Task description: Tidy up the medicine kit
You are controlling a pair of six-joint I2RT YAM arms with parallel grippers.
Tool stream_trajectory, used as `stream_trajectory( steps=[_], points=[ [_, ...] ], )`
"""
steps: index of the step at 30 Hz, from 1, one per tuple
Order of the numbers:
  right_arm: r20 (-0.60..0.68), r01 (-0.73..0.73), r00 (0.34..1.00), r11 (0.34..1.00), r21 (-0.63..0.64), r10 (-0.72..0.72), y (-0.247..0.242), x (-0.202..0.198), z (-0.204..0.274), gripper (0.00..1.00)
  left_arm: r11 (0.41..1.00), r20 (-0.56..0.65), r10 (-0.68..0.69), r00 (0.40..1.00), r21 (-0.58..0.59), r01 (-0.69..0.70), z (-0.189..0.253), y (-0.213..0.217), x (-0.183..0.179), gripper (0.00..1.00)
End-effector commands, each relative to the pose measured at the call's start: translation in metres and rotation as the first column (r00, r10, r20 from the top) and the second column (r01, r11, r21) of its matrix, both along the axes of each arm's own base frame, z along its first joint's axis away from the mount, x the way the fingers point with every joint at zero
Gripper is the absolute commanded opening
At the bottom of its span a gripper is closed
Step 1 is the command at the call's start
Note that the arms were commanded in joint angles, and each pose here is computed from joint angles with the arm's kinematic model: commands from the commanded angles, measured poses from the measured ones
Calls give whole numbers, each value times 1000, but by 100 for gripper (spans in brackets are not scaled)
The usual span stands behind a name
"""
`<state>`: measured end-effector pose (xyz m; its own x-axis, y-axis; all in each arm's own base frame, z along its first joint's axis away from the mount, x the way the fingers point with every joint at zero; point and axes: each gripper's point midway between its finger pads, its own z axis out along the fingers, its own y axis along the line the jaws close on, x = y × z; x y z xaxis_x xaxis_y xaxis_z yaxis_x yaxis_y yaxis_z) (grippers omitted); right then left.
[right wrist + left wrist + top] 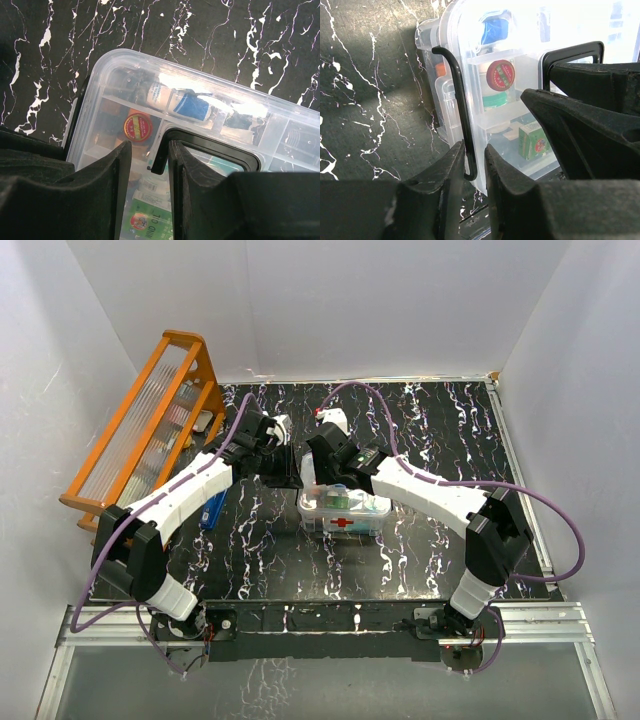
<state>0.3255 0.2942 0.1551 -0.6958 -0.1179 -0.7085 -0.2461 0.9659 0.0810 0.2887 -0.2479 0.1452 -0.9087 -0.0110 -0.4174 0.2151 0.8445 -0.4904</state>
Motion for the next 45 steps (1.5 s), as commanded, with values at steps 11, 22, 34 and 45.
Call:
stream_trajectory(
  steps=[11, 22, 34, 45],
  points=[
    [104, 6, 994, 986, 168, -24, 7, 10, 75, 37, 988, 190, 124, 974, 70, -139, 47, 31, 23, 43],
    [130, 238, 958, 962, 134, -255, -98, -5, 65, 44, 983, 277, 145, 950, 68, -170, 55, 51, 14, 76],
    [273, 307, 902, 941, 142, -335, -186, -63, 109, 73, 975, 464, 179, 868, 36, -220, 111, 85, -8, 99],
    [454, 340, 779, 900, 271, -431, -250, -109, 195, 98, 945, 675, 270, 687, -50, -322, 202, 143, -52, 99]
  ],
)
